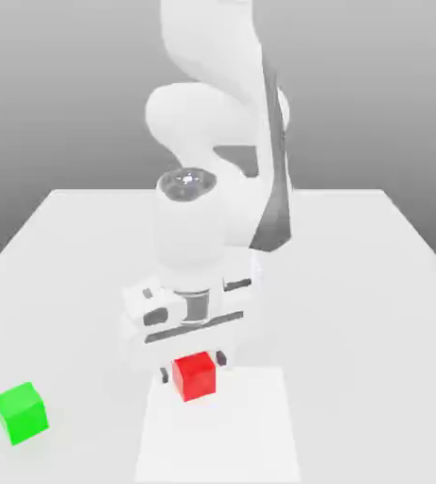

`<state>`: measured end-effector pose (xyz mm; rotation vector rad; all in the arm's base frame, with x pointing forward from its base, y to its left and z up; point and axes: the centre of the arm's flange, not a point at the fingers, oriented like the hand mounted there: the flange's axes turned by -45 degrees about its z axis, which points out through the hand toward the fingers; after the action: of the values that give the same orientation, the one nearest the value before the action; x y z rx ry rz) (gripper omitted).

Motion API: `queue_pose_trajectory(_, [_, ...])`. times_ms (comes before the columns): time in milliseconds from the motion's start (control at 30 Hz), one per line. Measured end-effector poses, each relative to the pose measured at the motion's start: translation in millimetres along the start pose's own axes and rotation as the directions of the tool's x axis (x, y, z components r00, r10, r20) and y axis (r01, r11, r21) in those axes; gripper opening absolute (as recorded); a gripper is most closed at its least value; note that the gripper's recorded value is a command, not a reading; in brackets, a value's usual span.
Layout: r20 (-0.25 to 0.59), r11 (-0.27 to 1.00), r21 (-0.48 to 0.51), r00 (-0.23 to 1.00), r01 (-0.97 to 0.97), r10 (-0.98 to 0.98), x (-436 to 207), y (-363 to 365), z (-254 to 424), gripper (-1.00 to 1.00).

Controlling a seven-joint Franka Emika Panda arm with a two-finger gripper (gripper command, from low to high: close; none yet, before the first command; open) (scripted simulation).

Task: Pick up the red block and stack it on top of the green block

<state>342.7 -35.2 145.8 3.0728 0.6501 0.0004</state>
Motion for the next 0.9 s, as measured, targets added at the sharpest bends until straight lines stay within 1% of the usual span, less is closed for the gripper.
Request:
queue_pose_trajectory(167, [0.000,1.000,0.001,1.000,0.000,0.000,-0.1,0.0,0.0,-1.00])
queue_pose_trajectory(400, [0.000,1.000,0.001,1.000,-0.003,0.003,0.1,1.2,-53.4,-1.00])
queue_pose_trajectory(433, [0.001,0.999,0.001,0.999,-0.032,0.032,-0.3,7.2,-59.6,-1.00])
queue_pose_trajectory(533, [0.004,0.968,-0.002,0.968,-0.252,0.252,-1.5,58.0,-70.7,-1.00])
queue_pose_trajectory(633, [0.005,0.876,-0.004,0.876,-0.481,0.481,-6.1,114.7,-79.7,-1.00])
queue_pose_trajectory(767, [0.003,0.674,-0.002,0.674,-0.739,0.739,-25.1,190.8,-92.1,-1.00])
queue_pose_trajectory(833, [0.002,0.562,0.000,0.562,-0.827,0.827,-35.5,223.2,-96.4,-1.00])
queue_pose_trajectory(900, [0.000,0.523,0.002,0.523,-0.852,0.852,-37.5,234.4,-80.9,-1.00])
